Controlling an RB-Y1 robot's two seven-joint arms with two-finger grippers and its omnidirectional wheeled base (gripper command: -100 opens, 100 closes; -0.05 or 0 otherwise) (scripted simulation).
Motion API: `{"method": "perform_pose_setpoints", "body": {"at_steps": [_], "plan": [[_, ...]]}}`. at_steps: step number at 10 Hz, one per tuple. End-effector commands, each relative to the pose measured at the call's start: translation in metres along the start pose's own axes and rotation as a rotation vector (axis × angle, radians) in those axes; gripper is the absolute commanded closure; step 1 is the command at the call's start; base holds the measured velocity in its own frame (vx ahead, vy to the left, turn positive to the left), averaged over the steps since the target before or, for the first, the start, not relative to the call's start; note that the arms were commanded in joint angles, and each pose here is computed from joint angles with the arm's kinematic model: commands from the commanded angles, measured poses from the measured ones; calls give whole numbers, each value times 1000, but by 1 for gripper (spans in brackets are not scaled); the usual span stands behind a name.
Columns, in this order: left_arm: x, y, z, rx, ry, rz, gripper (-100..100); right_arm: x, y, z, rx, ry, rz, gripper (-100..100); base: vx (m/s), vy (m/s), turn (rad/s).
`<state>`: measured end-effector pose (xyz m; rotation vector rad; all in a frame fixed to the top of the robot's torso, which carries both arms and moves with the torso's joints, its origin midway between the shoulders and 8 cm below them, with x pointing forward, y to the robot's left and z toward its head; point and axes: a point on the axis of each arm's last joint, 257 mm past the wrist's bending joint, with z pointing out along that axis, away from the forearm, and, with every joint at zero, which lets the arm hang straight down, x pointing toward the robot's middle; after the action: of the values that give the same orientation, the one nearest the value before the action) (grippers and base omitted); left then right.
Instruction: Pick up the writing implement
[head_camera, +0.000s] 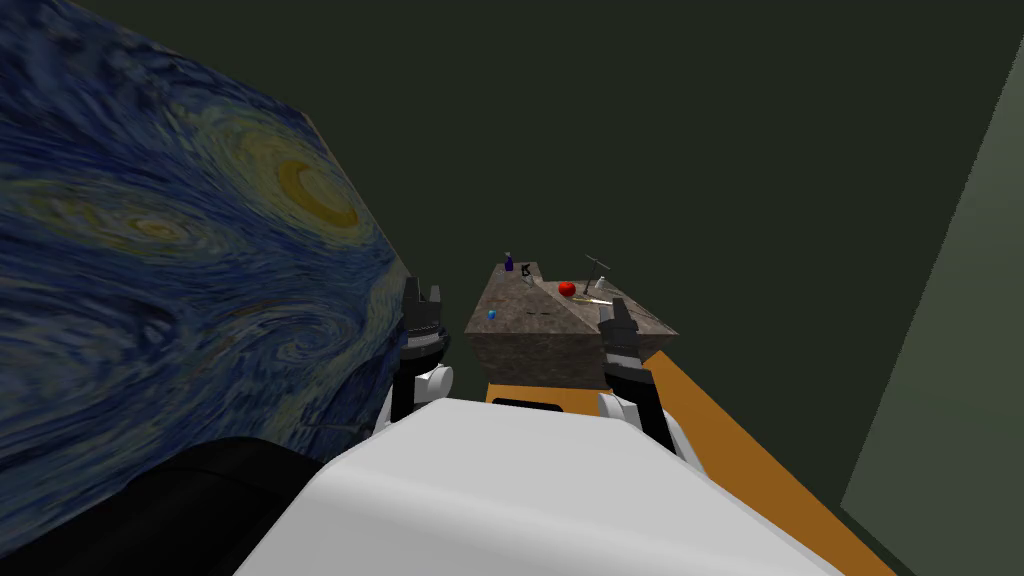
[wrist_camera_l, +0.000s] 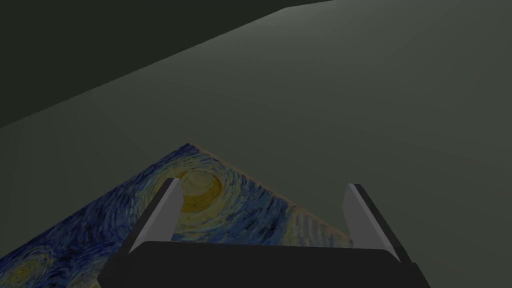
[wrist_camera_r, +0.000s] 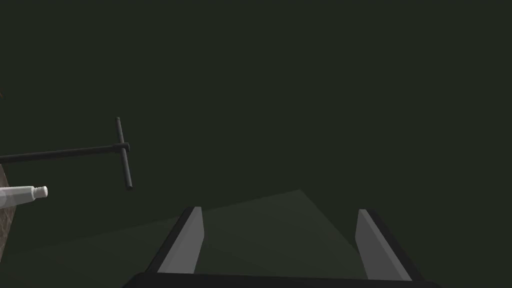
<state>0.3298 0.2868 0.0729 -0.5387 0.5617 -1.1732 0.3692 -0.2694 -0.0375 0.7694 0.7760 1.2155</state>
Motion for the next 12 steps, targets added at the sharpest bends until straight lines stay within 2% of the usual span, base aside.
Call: {"method": "perform_pose_setpoints", "body": {"at_steps": [1, 6, 7, 9, 10, 12], "plan": [[0, 0, 0, 0, 0, 0, 0, 4, -7, -1, 11, 34, -23, -100, 1, -12, 44], [0, 0, 0, 0, 0, 0, 0, 26, -52, -8, 77, 200, -159, -100, 5, -55, 96], [0, 0, 0, 0, 0, 0, 0, 26, -53, -8, 77, 209, -165, -100, 1, -53, 69], [0, 0, 0, 0, 0, 0, 0, 33, -78, -13, 108, 287, -239, -100, 3, -45, 150], [0, 0, 0, 0, 0, 0, 0, 33, -78, -14, 107, 295, -245, -100, 5, -51, 65], [0, 0, 0, 0, 0, 0, 0, 39, -105, -20, 136, 380, -328, -100, 3, -60, 162]]}}
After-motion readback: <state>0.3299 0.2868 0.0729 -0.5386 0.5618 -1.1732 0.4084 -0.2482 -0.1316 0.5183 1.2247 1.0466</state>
